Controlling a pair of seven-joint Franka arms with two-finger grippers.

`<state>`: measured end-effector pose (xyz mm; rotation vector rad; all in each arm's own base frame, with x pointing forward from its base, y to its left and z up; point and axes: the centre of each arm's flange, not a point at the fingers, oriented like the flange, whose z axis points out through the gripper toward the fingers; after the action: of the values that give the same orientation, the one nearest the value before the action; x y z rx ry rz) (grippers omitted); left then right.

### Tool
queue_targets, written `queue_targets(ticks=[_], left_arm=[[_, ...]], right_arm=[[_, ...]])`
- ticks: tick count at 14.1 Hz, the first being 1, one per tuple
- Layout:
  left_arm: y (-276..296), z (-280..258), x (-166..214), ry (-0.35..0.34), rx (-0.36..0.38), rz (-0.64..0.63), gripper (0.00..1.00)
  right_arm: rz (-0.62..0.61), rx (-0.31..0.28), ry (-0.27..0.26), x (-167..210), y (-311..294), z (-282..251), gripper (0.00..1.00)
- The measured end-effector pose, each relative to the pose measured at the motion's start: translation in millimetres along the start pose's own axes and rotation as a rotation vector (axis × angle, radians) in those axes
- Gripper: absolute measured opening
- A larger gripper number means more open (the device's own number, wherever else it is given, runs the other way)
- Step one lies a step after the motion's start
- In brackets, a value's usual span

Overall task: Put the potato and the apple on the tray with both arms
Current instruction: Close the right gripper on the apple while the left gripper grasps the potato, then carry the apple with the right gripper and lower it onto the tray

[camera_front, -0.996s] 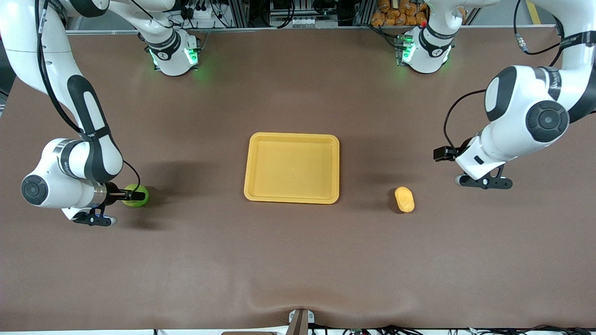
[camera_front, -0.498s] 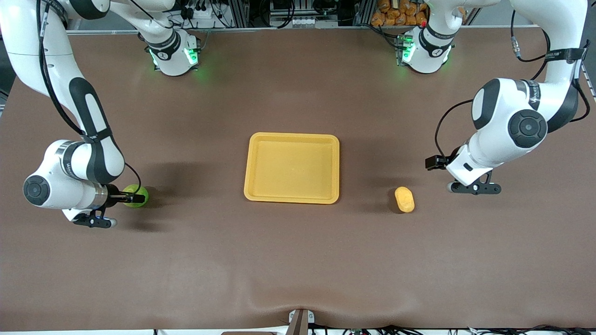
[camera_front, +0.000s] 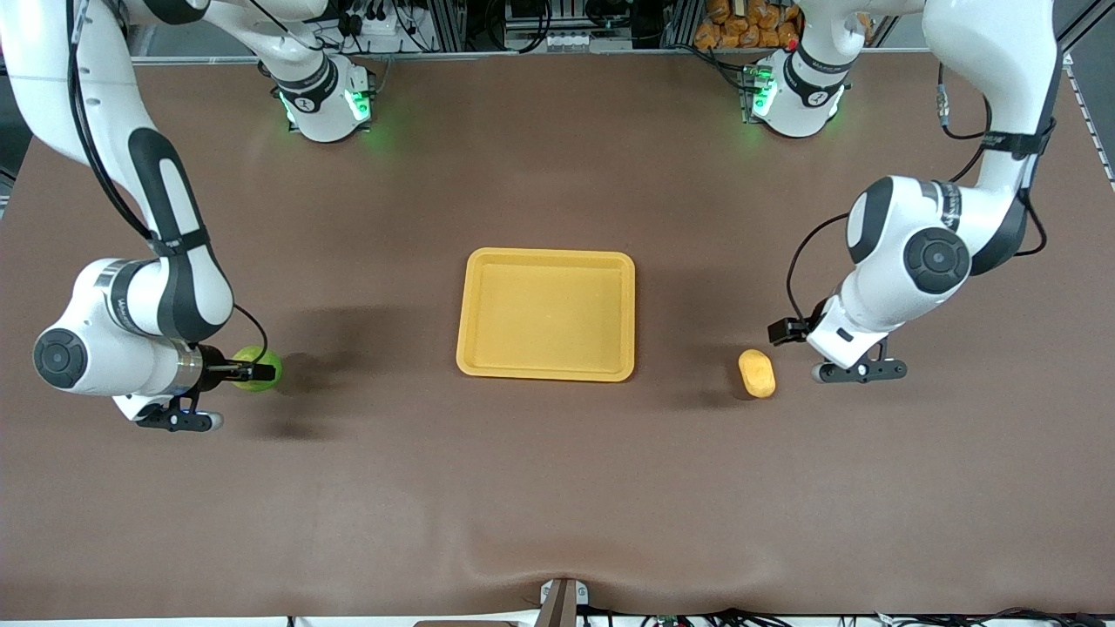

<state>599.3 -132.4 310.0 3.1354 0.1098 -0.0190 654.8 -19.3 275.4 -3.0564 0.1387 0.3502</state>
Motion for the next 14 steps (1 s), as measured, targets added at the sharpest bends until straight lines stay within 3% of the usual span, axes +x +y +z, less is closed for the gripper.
queue_targets(ticks=[4, 9, 11, 14], left_arm=[[16, 28, 2, 0.017, -0.014, -0.059, 1.00], [24, 65, 4, 0.031, -0.031, -0.115, 1.00], [30, 77, 3, 0.033, -0.037, -0.156, 1.00], [40, 87, 0, 0.032, -0.041, -0.206, 1.00]], right_arm=[[0.002, -0.013, -0.097, -17, -74, -49, 0.83], [-0.043, 0.133, -0.133, -33, -155, -52, 0.83], [-0.098, 0.129, -0.120, -43, -194, -49, 0.83], [-0.206, 0.113, -0.039, -66, -278, -39, 0.83]])
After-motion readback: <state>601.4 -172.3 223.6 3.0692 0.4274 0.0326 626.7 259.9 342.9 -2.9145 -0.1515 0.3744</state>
